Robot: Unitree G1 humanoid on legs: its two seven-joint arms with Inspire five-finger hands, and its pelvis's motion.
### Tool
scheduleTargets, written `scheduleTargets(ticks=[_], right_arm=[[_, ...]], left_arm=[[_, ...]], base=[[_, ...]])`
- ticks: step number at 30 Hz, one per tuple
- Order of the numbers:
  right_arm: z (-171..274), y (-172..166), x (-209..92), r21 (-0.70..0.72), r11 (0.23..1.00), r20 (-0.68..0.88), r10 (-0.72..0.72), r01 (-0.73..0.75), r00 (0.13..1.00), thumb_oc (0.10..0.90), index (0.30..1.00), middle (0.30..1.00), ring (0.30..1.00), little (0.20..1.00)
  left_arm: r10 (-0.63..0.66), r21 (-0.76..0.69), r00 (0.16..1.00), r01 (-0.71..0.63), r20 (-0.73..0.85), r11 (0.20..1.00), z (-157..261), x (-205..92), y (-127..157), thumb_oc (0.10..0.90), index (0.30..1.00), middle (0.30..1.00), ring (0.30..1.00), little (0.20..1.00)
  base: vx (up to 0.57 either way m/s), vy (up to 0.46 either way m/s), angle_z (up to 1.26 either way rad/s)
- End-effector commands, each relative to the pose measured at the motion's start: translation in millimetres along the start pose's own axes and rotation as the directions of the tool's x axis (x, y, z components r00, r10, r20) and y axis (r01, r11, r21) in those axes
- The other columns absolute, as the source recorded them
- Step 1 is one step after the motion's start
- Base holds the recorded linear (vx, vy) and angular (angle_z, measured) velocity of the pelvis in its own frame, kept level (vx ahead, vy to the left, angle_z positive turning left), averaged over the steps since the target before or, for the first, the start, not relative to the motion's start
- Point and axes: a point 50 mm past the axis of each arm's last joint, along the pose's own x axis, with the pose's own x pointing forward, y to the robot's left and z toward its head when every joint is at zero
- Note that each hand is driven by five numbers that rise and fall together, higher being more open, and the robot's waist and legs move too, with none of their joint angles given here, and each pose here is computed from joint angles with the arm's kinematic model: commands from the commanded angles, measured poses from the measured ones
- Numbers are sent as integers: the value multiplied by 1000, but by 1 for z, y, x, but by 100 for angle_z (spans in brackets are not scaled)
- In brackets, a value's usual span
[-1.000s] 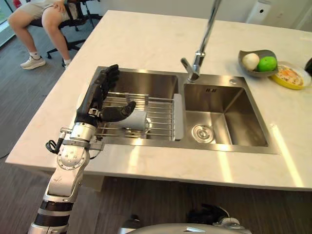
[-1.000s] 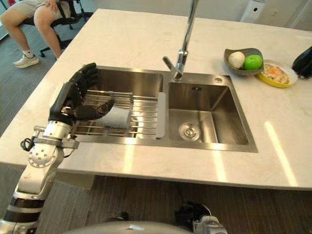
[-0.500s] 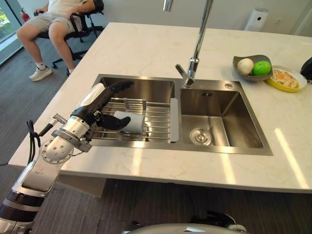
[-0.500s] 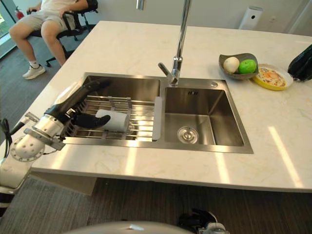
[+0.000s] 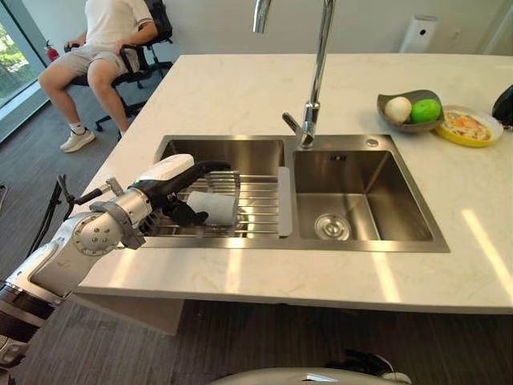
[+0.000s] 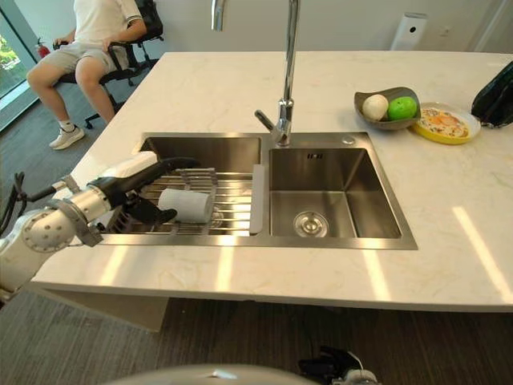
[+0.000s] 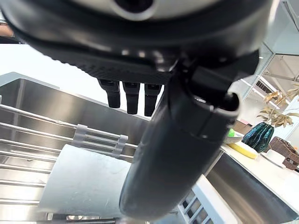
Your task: Place the dishes in the dishwasher.
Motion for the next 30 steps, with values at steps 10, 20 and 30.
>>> scheduleTargets(ticks=[10, 20, 30], right_arm=[[-42, -3, -7, 24, 1000, -138, -6, 9, 990, 800, 900, 900, 900, 900], [-41, -9, -8, 25, 999, -139, -21, 24, 990, 800, 900, 900, 900, 900], [-36, -9, -6, 15, 999, -124, -33, 35, 992, 800, 900, 900, 900, 900]], left_arm=[[163, 236, 987, -161, 10, 958, 5, 16, 58, 800, 900, 900, 900, 900], [160, 298, 985, -133, -69, 945, -12, 26, 53, 800, 900, 900, 900, 900], [158, 352, 968, -81, -197, 933, -38, 36, 38, 800, 900, 900, 900, 900]], base=[[-1, 2, 0], [-4, 18, -6], [-1, 1, -8]])
